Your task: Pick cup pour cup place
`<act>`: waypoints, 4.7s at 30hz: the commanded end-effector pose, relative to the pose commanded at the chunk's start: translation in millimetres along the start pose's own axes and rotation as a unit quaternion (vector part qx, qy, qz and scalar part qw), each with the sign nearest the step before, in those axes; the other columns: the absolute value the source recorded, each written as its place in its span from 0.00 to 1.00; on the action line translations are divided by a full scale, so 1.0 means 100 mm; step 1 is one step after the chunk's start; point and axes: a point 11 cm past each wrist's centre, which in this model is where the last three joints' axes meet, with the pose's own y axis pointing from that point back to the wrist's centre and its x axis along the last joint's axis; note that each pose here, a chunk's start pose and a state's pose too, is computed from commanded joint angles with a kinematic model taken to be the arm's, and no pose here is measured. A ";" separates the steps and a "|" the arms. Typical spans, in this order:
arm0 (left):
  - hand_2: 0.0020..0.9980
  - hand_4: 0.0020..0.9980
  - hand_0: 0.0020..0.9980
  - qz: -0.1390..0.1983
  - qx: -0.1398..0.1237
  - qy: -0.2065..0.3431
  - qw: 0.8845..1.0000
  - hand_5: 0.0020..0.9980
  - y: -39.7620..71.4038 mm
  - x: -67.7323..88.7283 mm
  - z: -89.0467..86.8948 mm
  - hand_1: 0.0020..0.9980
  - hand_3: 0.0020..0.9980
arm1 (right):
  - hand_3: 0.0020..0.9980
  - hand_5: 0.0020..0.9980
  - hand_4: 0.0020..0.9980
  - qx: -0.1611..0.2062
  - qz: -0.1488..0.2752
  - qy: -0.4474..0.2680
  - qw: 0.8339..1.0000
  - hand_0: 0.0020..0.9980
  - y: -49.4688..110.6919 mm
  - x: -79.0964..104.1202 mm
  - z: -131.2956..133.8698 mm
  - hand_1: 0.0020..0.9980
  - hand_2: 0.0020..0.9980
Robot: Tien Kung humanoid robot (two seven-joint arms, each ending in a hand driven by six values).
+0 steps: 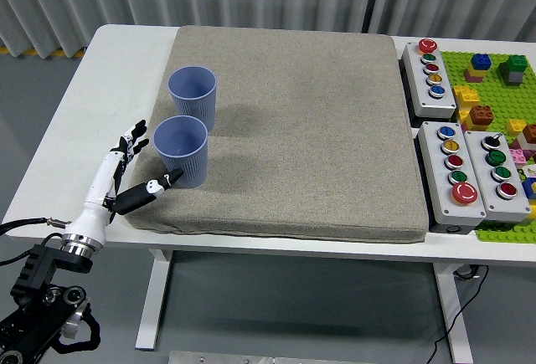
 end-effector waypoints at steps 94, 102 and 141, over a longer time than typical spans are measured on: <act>0.89 1.00 0.80 -0.040 -0.016 -0.033 0.999 0.43 -0.37 -0.24 0.07 0.74 1.00 | 0.59 0.06 0.00 0.002 -0.001 -0.010 1.000 0.65 0.01 -0.01 -0.04 0.64 0.55; 0.84 1.00 0.79 -0.038 -0.018 -0.030 0.999 0.44 -0.37 -0.24 0.08 0.73 0.94 | 0.59 0.06 0.00 0.002 -0.002 -0.010 1.000 0.65 0.01 -0.01 -0.04 0.64 0.55; 0.59 0.97 0.68 -0.035 -0.027 -0.020 0.999 0.36 -0.35 -0.27 0.07 0.54 0.64 | 0.59 0.05 0.00 0.001 -0.002 -0.006 1.000 0.65 0.01 -0.01 -0.03 0.64 0.55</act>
